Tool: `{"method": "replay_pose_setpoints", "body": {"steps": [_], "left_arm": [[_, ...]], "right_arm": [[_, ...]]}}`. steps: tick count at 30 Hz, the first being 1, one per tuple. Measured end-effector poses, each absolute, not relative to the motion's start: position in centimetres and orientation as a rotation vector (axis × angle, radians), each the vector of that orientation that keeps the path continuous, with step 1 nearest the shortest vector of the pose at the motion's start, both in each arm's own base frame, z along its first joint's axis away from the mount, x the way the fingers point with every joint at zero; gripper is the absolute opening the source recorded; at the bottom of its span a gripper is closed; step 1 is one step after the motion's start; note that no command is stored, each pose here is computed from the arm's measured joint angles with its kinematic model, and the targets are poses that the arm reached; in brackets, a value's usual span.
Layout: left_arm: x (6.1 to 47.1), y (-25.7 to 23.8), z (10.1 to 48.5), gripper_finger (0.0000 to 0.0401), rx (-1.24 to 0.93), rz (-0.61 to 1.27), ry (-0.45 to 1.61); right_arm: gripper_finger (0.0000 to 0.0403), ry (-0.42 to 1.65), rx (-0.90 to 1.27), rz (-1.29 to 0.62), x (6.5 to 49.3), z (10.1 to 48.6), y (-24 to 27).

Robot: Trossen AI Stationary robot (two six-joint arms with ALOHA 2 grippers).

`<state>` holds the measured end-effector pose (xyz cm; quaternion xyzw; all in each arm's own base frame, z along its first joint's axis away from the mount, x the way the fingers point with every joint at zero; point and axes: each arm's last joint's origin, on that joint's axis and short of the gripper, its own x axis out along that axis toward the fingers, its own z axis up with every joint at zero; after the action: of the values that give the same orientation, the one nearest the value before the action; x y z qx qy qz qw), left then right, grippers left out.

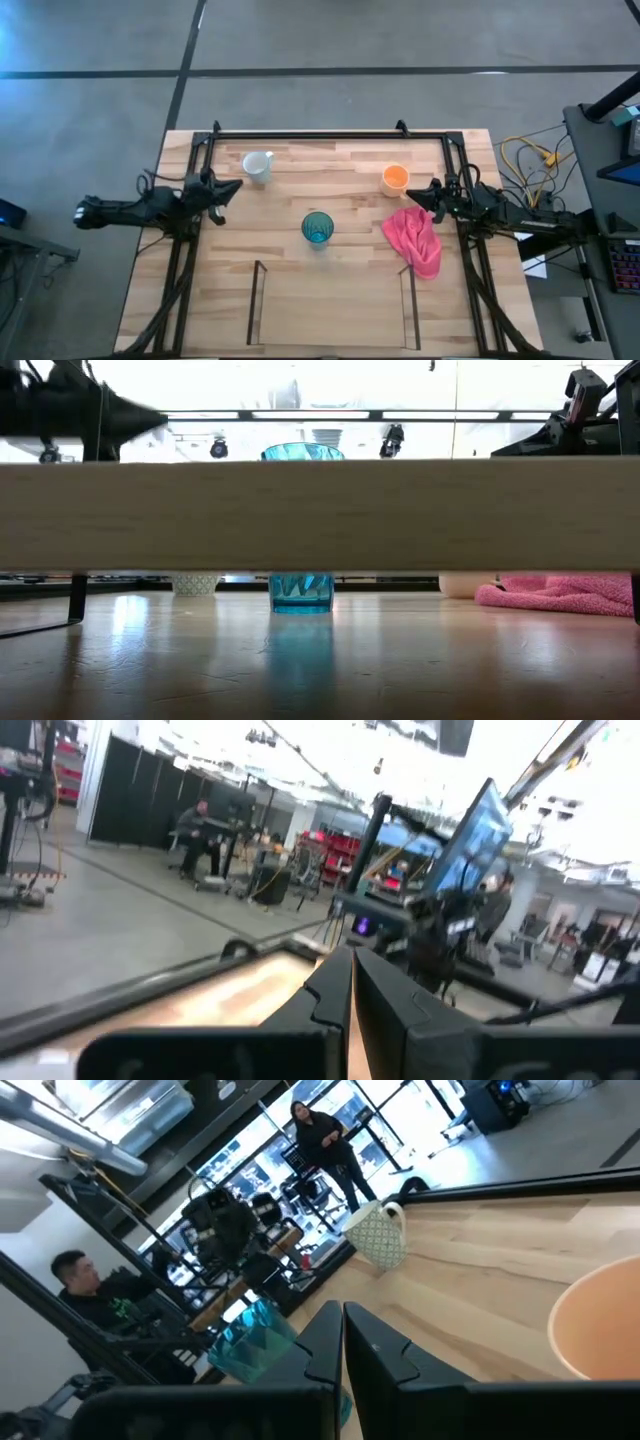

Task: Stack small to large cups/mugs on shelf
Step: Put the blue cup on the shelf

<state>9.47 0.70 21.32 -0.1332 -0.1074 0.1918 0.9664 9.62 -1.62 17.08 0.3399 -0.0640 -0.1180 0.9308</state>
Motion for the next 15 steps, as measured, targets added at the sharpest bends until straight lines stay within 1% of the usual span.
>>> {"method": "replay_pose_setpoints", "body": {"steps": [4,9,15], "left_arm": [[9.0,0.7,24.8,0.0002,-0.243,0.391,-0.133],[8.3,0.7,29.8,0.0002,-0.194,0.38,0.082],[8.6,0.6,36.3,0.0002,-0.163,0.365,0.16]], "right_arm": [[0.0009,-0.142,0.696,-0.235,9.6,17.2,-1.6],[0.0009,-0.193,0.694,-0.206,9.5,18.1,-1.6],[0.0009,-0.225,0.594,-0.189,8.6,21.2,-1.4]]}}
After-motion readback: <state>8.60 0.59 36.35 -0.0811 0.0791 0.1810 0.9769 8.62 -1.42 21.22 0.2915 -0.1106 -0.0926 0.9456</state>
